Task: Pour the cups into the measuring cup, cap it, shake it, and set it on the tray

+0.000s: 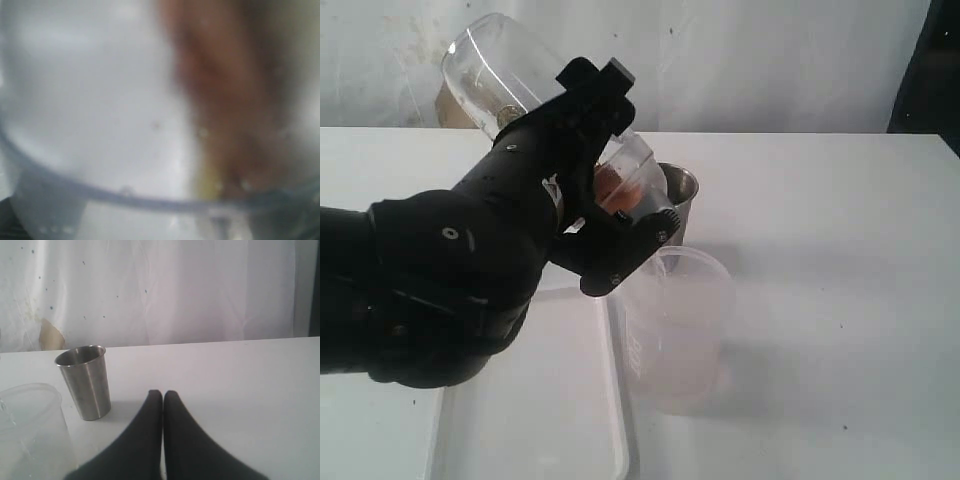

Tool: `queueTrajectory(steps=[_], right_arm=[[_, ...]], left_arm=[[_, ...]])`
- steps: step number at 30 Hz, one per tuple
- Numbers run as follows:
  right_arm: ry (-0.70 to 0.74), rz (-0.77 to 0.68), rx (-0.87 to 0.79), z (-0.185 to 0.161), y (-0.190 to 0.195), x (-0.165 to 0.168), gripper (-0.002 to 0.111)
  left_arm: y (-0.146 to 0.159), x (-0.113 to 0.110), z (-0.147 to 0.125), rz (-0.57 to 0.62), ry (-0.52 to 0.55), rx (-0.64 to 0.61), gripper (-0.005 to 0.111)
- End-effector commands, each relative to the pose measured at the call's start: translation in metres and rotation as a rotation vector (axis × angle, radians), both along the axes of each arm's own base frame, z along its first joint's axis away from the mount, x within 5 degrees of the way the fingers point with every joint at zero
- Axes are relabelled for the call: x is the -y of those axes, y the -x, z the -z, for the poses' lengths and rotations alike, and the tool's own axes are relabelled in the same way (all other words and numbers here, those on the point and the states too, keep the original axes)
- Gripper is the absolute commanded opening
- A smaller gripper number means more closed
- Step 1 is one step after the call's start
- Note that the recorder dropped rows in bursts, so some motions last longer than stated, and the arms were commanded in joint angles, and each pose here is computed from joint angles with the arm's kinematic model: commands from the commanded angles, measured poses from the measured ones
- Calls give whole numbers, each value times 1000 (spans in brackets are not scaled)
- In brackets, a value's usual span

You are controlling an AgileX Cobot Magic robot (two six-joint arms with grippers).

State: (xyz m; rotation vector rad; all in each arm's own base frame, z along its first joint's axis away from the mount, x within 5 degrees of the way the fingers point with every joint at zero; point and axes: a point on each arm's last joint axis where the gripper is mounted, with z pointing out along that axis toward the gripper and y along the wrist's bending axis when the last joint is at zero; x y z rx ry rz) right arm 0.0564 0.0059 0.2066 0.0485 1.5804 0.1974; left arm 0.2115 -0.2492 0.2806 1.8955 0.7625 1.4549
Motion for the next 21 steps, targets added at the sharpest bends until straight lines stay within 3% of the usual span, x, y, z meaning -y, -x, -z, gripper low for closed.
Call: queueTrajectory(steps=[1,21], right_arm=[[-4,-5,6,1,0,0,0],[-25,-5,4,1,0,0,0]], left_arm=[[6,5,-9,37,-50,56,0],[6,5,-10,42,-95,65,0]])
